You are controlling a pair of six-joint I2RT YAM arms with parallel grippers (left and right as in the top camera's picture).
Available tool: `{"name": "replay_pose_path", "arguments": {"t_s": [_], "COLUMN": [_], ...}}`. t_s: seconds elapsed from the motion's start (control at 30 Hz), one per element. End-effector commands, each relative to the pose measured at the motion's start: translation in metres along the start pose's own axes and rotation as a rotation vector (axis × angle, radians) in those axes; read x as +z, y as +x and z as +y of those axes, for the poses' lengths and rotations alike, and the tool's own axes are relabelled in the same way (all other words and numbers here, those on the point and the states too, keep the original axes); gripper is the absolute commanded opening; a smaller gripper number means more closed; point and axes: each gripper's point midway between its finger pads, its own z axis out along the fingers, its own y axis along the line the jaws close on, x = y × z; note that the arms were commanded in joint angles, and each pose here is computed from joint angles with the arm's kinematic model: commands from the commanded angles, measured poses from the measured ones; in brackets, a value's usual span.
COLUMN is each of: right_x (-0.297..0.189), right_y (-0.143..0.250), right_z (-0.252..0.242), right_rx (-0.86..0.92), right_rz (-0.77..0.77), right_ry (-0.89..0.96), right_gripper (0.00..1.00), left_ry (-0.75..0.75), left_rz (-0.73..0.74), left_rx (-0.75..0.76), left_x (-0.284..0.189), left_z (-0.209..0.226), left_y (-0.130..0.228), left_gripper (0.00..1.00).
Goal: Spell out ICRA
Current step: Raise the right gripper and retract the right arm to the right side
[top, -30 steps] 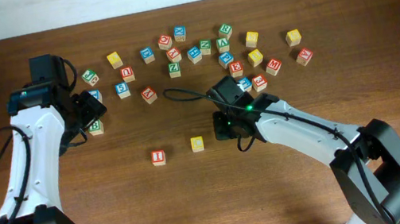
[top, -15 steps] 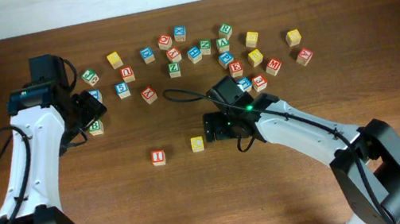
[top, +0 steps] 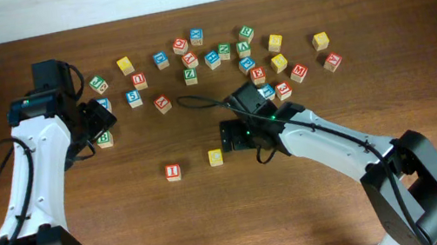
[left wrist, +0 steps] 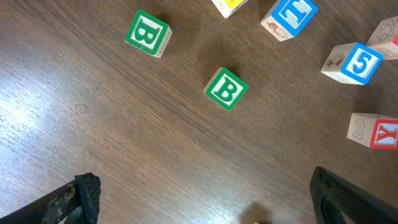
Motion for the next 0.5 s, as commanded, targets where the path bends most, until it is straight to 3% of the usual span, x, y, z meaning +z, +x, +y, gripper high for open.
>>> {"name": "replay_pose_path", "arguments": {"t_s": [0.0, 0.2, 0.47], "right_x": [-0.012, -0.037, -0.056], "right_y": [-0.021, -0.057, -0.06], "right_z": [-0.007, -0.067, -0.182], "right_rx": [0.038, 0.197, 0.455], "right_rz": [-0.04, -0.035, 0.007], "right_ry": [0.0, 0.084, 0.238], "right_gripper": [0.98, 0.98, 0.98], "left_ry": [-0.015, -0.015, -0.015], "left_rz": [0.003, 0.003, 0.003], "left_rx": [-0.006, -0.006, -0.006], "left_x": [0.003, 0.003, 0.003], "left_z": [0.003, 0.003, 0.003], "left_y": [0.0, 0.0, 0.0], "left_gripper": [0.99, 0.99, 0.99]}}
